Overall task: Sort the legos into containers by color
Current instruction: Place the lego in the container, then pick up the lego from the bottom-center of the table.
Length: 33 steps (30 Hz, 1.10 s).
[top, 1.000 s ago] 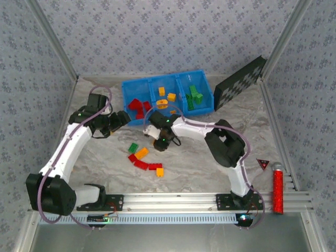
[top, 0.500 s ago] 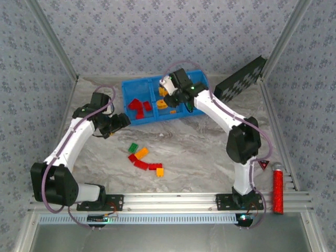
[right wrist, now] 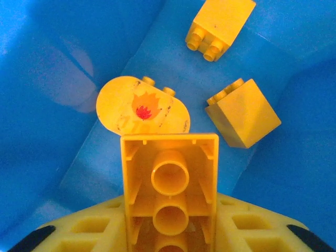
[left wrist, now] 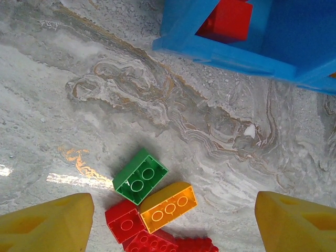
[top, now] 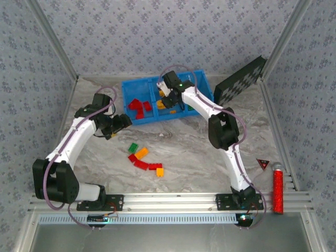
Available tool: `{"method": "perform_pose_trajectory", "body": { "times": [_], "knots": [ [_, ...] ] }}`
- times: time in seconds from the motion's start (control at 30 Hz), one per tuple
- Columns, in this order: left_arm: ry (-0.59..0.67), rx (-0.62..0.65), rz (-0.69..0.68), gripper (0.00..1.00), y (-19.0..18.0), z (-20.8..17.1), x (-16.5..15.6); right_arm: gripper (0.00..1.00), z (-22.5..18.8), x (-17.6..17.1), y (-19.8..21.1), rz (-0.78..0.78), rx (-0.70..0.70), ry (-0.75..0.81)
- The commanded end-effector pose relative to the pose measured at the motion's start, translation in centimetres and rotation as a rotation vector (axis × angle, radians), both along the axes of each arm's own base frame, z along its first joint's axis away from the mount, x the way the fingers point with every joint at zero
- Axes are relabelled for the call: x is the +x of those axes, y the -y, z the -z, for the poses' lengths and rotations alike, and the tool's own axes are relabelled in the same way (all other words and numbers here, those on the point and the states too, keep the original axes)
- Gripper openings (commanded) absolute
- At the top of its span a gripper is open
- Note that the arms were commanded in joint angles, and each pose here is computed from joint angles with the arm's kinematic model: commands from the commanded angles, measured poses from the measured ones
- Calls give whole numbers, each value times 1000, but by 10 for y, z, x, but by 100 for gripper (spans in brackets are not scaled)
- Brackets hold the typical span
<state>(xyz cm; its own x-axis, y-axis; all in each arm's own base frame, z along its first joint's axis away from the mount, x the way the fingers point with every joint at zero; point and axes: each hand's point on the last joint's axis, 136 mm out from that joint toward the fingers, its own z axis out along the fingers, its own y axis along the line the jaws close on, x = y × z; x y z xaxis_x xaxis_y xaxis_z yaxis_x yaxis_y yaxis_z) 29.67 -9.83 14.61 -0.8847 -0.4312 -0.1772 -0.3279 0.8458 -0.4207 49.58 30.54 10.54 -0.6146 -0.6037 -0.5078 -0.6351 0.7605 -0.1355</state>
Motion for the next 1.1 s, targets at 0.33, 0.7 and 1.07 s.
{"method": "perform_pose_trajectory", "body": {
  "times": [0.33, 0.7, 1.07],
  "knots": [
    [14, -17, 5, 81, 2, -3, 9, 64, -94, -62, 15, 233, 118, -9],
    [135, -46, 21, 82, -8, -28, 18, 76, -58, -230, 12, 526, 195, -262],
    [209, -33, 79, 83, -10, -41, 12, 80, 9, -328, -24, 650, 194, -431]
  ]
}}
